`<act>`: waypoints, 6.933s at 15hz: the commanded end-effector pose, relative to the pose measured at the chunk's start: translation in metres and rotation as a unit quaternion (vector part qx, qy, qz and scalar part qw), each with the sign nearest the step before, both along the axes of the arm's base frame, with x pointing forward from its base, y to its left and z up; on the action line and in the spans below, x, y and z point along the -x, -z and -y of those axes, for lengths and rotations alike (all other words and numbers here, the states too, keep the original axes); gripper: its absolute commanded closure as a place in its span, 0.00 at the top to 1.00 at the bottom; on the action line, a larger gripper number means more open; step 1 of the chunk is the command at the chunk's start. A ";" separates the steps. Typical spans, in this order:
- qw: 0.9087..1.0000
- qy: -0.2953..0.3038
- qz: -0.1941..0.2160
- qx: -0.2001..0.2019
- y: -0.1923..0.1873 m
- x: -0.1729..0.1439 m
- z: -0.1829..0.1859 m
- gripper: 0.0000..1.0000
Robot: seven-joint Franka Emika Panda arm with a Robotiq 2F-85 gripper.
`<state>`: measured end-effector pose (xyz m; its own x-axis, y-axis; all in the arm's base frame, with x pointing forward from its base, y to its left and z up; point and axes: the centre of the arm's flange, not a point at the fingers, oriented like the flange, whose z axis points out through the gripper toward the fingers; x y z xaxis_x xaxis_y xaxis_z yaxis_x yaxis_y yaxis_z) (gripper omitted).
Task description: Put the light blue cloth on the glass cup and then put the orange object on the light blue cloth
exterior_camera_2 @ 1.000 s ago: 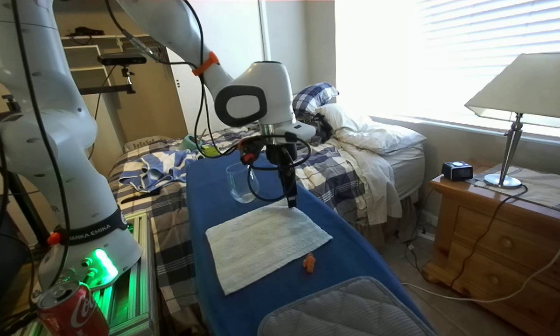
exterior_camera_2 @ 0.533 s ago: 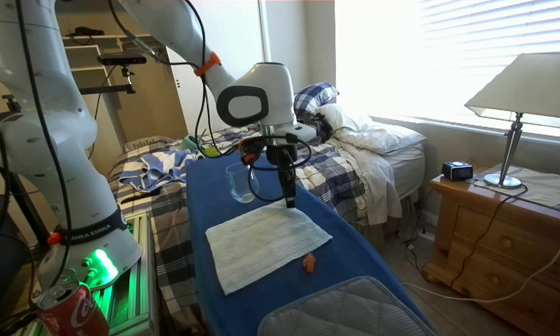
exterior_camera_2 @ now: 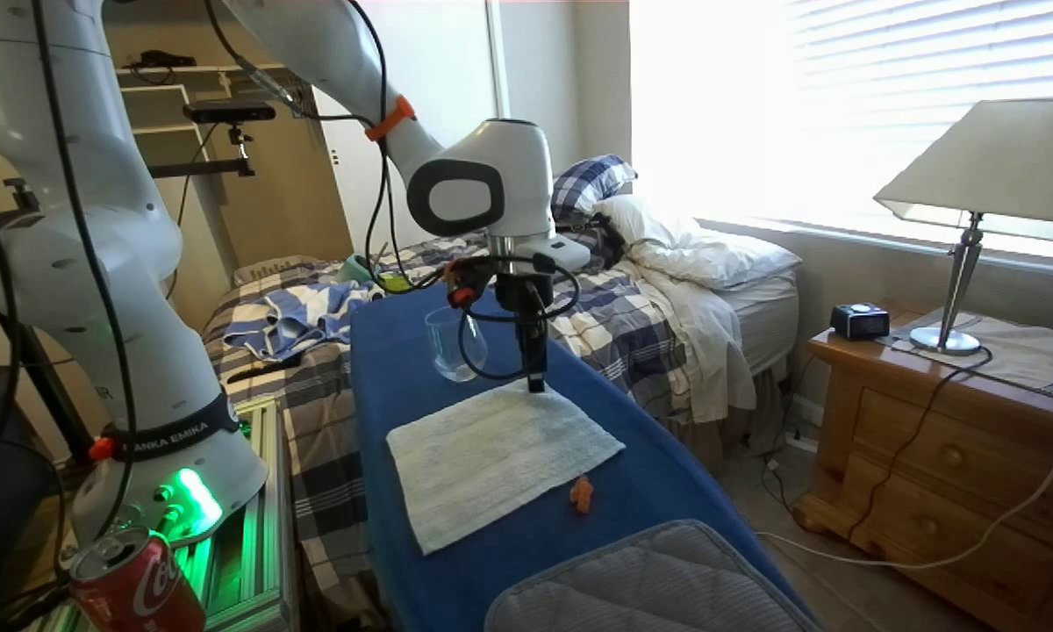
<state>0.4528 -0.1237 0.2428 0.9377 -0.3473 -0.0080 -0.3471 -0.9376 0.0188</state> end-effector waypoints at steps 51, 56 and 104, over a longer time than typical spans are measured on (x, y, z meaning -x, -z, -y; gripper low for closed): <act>0.960 -0.271 0.033 -0.061 -0.191 0.079 -0.181 0.01; 0.957 -0.275 0.072 -0.051 -0.195 0.069 -0.181 0.01; 0.951 -0.306 0.041 -0.002 -0.106 0.087 -0.101 0.03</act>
